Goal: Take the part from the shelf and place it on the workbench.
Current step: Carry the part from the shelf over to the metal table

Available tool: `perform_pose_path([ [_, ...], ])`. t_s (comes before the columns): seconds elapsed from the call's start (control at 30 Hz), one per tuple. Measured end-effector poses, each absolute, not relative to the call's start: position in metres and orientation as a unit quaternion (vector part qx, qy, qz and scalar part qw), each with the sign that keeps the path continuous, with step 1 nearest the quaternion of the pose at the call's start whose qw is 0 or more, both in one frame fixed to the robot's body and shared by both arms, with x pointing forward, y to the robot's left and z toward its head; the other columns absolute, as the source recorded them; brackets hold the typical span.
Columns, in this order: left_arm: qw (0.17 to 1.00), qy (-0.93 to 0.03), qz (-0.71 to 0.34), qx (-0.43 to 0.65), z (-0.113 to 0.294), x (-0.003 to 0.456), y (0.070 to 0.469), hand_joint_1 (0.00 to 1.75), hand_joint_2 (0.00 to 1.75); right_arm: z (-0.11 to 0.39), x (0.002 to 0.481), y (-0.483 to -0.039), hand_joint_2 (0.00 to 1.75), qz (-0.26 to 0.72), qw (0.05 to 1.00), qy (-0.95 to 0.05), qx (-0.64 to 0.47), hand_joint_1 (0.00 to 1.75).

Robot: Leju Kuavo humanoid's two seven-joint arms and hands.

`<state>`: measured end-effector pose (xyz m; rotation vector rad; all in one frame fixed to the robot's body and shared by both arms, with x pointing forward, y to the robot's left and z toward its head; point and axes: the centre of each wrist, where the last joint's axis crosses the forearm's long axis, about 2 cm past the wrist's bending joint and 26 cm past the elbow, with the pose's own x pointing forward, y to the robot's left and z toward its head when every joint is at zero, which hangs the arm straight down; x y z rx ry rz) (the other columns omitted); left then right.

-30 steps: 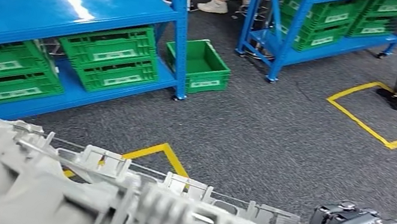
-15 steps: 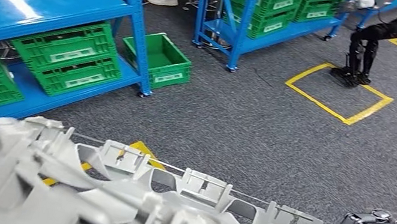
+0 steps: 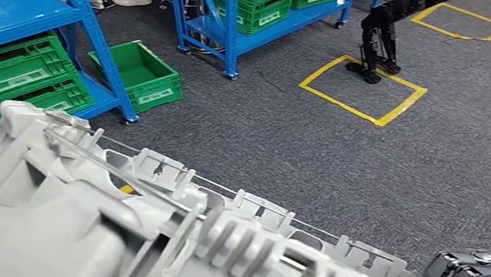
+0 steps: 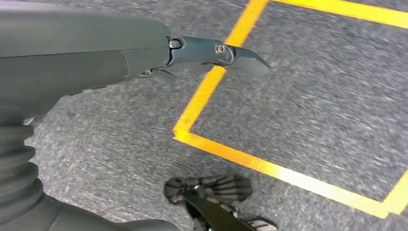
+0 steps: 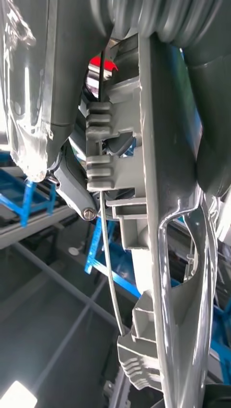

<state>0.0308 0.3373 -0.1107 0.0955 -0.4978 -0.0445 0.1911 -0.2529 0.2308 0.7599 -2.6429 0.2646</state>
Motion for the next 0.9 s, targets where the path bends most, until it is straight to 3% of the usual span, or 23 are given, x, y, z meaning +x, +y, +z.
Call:
perform_pose_path([
  [0.9, 0.977, -0.212, -0.025, 0.017, -0.113, 0.027, 0.312, 0.0, 1.75, 0.208, 0.157, -0.246, 1.75, 0.077, 0.26, -0.932, 0.239, 1.75],
])
